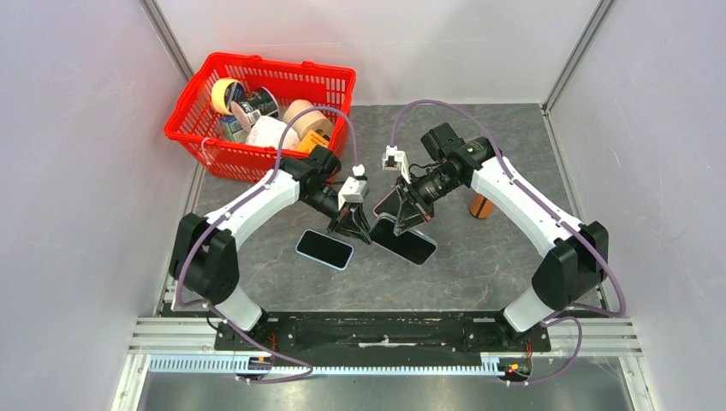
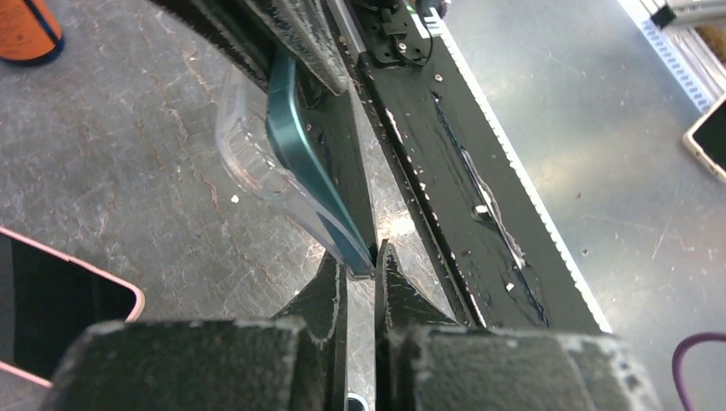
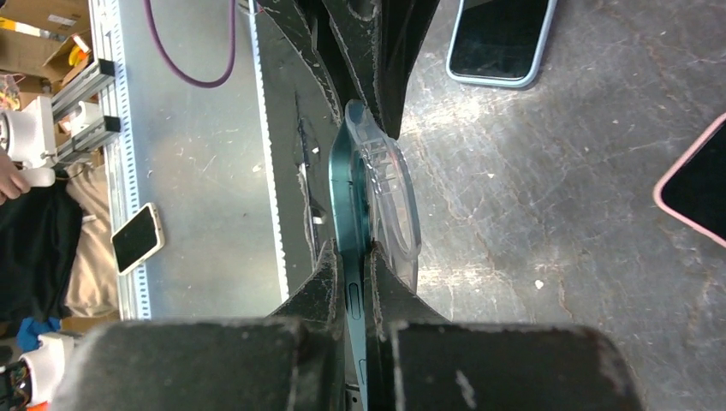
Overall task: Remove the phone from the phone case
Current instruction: Remove the phone case from the phone.
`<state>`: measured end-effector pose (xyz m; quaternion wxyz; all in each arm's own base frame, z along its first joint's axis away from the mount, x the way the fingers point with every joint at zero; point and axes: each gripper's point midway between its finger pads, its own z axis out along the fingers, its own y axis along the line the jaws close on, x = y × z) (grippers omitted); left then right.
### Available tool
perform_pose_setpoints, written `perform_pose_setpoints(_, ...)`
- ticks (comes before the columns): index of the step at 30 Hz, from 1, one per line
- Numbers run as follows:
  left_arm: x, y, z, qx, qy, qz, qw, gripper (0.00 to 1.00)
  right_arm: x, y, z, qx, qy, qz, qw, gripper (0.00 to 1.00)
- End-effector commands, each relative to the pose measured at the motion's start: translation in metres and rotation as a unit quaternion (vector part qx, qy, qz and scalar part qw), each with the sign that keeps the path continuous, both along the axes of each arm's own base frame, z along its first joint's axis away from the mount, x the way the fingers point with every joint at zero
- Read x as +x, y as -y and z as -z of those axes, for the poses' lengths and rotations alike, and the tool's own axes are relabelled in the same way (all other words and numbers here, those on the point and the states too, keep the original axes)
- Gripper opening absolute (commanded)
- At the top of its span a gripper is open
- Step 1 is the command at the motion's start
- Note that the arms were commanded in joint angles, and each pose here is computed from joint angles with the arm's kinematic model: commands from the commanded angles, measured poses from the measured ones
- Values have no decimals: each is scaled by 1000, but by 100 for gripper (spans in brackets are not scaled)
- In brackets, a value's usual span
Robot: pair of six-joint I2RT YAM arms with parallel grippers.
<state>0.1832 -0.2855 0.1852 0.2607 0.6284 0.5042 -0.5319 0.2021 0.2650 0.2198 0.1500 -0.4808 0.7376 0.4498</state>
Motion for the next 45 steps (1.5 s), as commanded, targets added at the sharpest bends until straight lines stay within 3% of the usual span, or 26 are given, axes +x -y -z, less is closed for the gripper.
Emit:
perform_pose_setpoints(1,-35,-7,0,-29,86,111,990,2,16,-5,-24,37,14,10,999,0)
perform_pose_setpoints(17,-18,12,-2,-17,201,150,968,2,12,-7,-17,41,-15,4,999,0)
perform_pose_setpoints(24,-8,18,-5,-20,226,130,965,2,10,-8,-13,41,-24,2,999,0)
perform_pose_setpoints(36,13,-6,5,12,157,48,986,2,12,3,-13,25,4,16,1000,0)
perform_pose_setpoints(45,0,-39,25,100,72,20,992,2,35,20,-21,24,25,85,996,0)
